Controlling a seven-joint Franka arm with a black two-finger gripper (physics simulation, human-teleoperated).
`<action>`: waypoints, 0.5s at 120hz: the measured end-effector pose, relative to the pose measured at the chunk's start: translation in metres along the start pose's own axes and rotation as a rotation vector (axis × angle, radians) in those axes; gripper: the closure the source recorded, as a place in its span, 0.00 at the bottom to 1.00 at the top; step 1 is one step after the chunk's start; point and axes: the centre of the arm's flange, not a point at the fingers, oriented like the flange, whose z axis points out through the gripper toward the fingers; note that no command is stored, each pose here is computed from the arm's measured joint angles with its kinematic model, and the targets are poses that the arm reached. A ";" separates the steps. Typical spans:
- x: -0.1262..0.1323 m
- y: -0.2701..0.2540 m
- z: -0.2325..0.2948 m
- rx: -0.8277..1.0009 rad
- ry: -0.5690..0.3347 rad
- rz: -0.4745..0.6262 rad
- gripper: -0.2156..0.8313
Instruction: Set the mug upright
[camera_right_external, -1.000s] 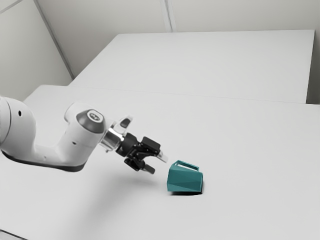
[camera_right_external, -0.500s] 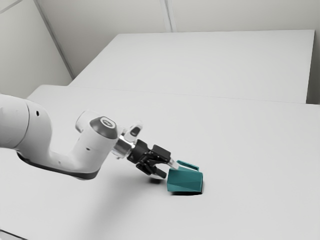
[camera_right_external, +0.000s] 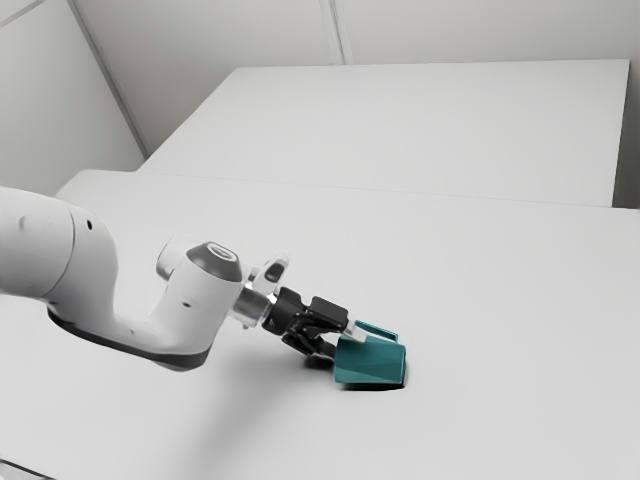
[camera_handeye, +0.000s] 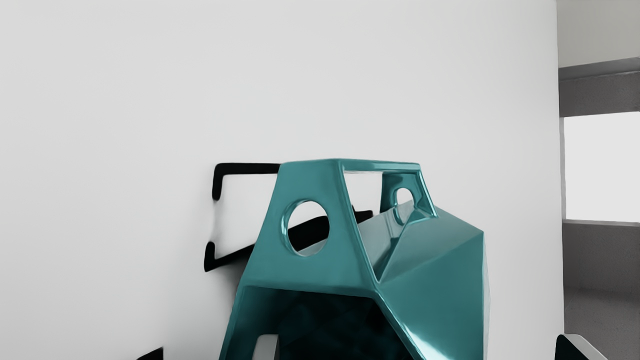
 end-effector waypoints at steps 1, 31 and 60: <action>0.000 0.000 0.000 -0.001 0.000 0.001 0.21; -0.004 0.006 0.008 -0.033 0.005 0.026 0.21; -0.008 0.005 0.011 -0.051 0.007 0.038 0.27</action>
